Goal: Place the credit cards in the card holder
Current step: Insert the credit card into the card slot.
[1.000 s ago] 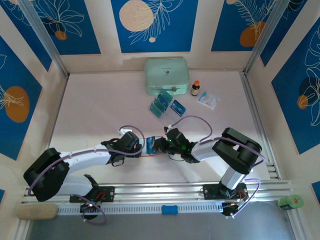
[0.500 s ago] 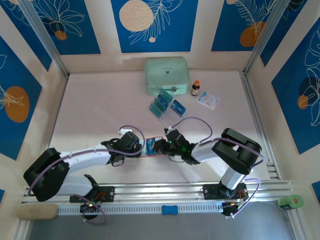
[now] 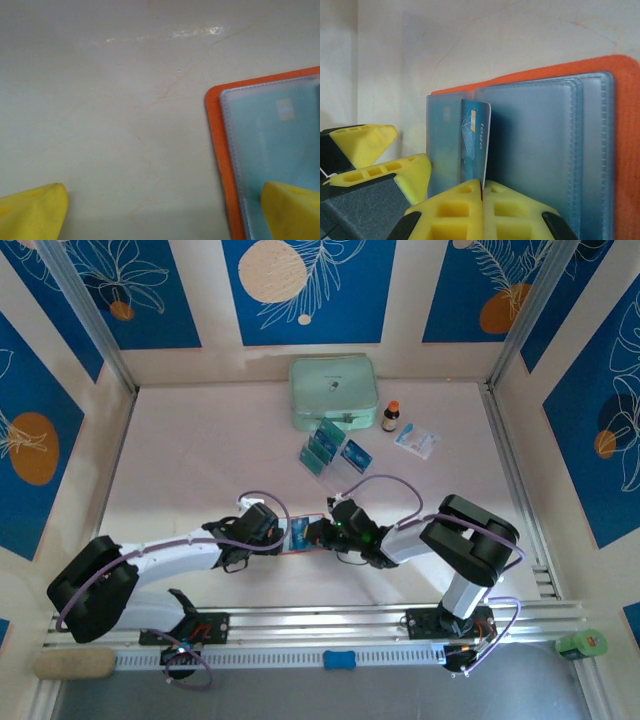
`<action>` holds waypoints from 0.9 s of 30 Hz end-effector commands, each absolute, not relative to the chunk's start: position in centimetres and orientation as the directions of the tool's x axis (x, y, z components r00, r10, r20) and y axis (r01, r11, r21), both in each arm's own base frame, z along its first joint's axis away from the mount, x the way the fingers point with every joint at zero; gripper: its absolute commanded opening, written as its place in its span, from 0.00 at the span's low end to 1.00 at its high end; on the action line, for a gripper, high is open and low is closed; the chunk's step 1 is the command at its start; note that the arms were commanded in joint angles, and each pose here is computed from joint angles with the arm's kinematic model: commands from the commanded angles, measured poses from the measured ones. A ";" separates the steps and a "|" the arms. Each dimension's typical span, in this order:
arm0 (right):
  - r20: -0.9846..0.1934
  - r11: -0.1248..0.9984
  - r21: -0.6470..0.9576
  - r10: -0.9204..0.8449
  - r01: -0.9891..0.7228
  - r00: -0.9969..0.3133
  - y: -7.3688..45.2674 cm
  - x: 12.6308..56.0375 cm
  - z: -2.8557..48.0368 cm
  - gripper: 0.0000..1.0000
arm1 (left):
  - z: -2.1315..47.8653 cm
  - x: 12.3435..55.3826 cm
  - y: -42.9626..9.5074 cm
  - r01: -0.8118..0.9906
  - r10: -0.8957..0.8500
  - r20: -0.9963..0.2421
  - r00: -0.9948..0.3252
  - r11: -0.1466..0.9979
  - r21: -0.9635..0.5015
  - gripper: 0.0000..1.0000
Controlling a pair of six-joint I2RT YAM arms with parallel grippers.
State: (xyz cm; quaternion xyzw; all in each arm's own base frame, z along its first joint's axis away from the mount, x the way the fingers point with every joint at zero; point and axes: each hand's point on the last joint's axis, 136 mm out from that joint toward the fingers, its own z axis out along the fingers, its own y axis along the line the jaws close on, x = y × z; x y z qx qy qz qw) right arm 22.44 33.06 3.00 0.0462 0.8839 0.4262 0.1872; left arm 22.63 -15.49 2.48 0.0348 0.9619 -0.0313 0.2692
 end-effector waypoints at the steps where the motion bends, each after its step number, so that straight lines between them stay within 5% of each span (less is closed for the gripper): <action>1: -0.232 0.690 0.723 0.193 -0.036 -0.953 32.4 20.9 0.3 0.00 | 2.3 22.4 -14.7 0.063 0.040 -0.520 -0.853 0.998 -0.028 0.98; 4: -0.223 0.696 0.717 0.182 -0.034 -0.958 32.3 20.7 0.2 0.00 | 2.3 22.4 -14.6 0.064 0.041 -0.521 -0.853 0.998 -0.027 0.98; 8: -0.219 0.703 0.710 0.162 -0.043 -0.962 32.1 20.9 0.8 0.25 | 2.4 22.4 -14.7 0.063 0.039 -0.522 -0.852 0.998 -0.029 0.98; 12: -0.241 0.719 0.690 0.120 -0.083 -0.963 31.5 21.4 2.8 0.36 | 2.4 22.4 -14.6 0.064 0.040 -0.524 -0.851 0.998 -0.028 0.98; 21: -0.311 0.774 0.603 0.003 -0.195 -0.951 31.0 22.7 5.9 0.36 | 2.5 22.4 -14.7 0.064 0.037 -0.529 -0.848 0.997 -0.033 0.98; 27: -0.305 0.790 0.577 -0.026 -0.206 -0.952 31.6 23.4 5.4 0.24 | 2.3 22.4 -14.6 0.063 0.040 -0.525 -0.850 0.998 -0.026 0.98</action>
